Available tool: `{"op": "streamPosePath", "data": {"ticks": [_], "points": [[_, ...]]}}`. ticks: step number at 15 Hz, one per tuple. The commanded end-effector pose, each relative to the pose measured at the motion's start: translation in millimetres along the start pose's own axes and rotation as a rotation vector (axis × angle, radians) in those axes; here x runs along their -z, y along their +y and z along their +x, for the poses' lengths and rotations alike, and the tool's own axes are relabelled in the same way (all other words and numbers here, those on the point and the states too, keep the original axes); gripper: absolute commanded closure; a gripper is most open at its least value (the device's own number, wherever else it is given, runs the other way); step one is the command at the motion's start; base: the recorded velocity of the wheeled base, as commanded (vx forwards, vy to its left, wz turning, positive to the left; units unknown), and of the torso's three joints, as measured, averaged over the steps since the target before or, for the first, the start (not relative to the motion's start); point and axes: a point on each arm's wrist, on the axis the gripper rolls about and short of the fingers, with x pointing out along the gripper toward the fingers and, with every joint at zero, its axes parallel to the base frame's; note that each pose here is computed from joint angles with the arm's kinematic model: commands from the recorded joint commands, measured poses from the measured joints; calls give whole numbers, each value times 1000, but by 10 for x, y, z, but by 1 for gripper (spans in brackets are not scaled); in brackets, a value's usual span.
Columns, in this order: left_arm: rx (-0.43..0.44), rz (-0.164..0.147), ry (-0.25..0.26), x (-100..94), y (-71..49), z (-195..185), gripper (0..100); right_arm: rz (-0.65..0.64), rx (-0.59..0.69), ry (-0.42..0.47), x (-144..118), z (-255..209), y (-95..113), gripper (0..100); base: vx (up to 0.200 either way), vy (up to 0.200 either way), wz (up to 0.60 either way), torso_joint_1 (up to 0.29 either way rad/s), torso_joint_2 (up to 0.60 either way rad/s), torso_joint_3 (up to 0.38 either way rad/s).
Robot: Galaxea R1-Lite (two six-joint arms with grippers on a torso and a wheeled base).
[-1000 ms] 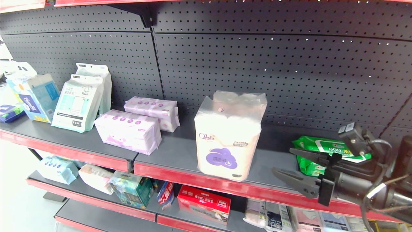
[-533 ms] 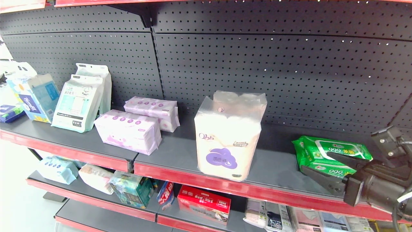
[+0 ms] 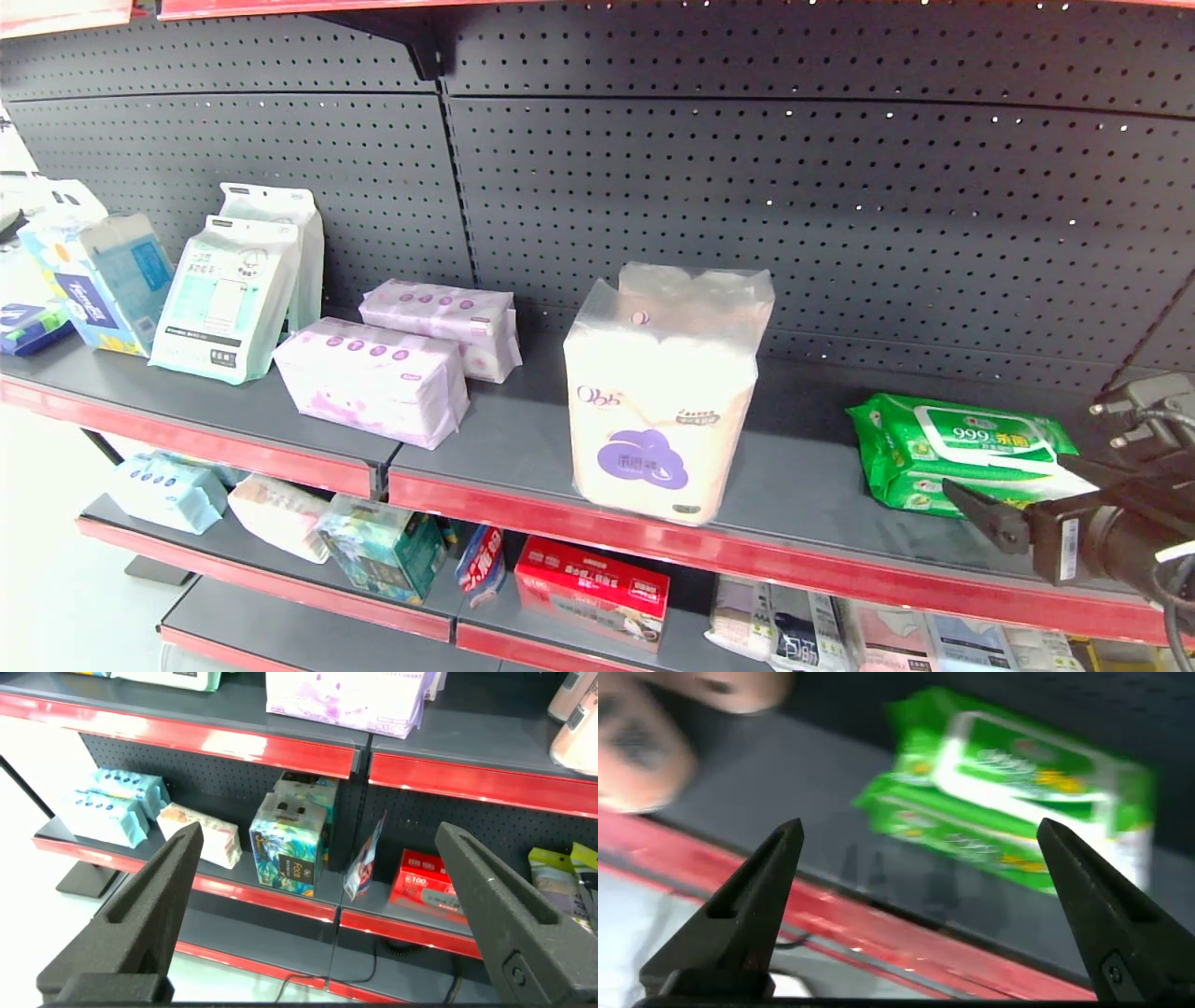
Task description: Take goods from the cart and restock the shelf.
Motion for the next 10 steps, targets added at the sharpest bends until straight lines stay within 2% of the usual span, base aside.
{"op": "streamPosePath", "data": {"ticks": [1,3,5,6,7,10], "points": [[0,0,0,0,0,0,0,32,30,-34,-64,-32,-87,0,0,0,0,0,0,0],[0,0,1,-1,0,1,0,84,86,-104,-45,-269,-210,0,0,0,0,0,0,0],[-1,0,1,-1,0,1,0,109,62,-87,105,-583,-315,0,0,0,0,0,0,0],[0,0,1,-1,0,1,0,124,54,-71,190,-698,-328,0,0,0,0,0,0,0],[-1,0,1,-1,0,1,0,138,44,-84,365,-877,-294,0,0,0,0,0,0,0],[0,0,0,0,0,0,0,131,50,-141,563,-1013,-231,0,0,0,0,0,0,0]]}}
